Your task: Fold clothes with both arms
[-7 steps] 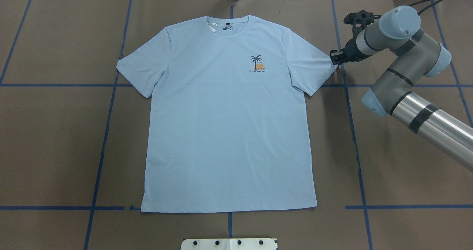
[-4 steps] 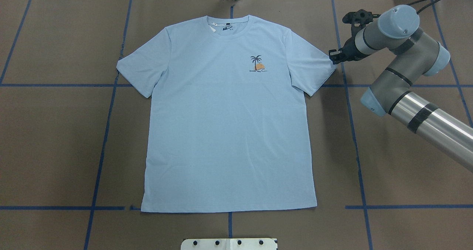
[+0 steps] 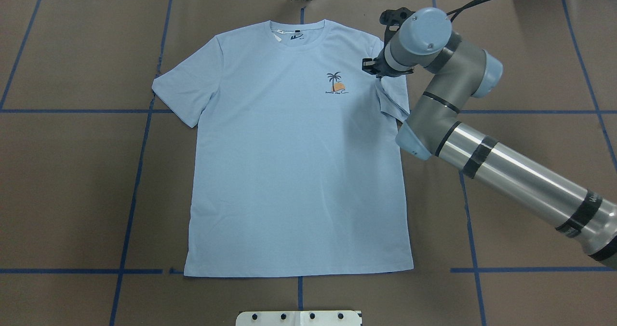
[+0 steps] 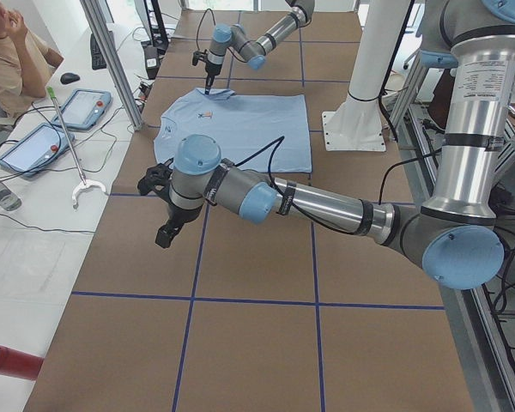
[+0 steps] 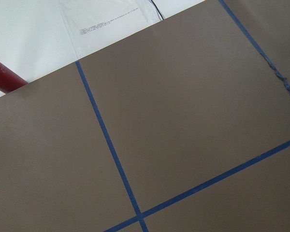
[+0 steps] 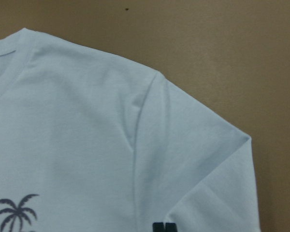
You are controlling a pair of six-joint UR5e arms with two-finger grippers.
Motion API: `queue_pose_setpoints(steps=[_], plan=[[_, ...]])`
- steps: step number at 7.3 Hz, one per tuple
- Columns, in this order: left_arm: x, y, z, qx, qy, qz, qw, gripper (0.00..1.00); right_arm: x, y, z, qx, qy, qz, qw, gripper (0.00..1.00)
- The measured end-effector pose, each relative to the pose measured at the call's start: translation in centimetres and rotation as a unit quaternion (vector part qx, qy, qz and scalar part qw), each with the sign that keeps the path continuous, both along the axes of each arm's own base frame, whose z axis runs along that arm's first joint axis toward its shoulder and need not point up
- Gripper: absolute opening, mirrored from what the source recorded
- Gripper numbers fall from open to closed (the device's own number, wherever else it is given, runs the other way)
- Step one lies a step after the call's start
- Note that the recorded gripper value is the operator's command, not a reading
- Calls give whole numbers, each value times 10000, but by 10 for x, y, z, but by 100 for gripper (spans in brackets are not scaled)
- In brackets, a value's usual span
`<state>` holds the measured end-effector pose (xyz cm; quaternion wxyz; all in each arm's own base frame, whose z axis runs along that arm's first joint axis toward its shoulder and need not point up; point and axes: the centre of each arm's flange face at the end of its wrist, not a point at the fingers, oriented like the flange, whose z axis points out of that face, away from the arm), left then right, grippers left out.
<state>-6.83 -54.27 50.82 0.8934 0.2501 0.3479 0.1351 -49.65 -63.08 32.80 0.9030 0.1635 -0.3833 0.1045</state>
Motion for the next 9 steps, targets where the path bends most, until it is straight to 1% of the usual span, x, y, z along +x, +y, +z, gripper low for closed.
queue_pose_setpoints(steps=[1,4,7,8,9], plan=[[0,-1,0,-3,-1,-1,10000,100,-19,5,-15,-8,70,135,9999,0],[0,-1,0,-12,-1,0,10000,100,-44,5,-32,7,157,247,9996,0],[0,-1,-1,-7,0,0,10000,100,-55,-4,-42,-203,83,496,9985,0],[0,-1,-1,-8,0,0,10000,100,-56,-6,-44,-226,71,590,9980,0],[0,-1,-1,-9,0,0,10000,100,-57,-8,-47,-234,61,646,9976,99]])
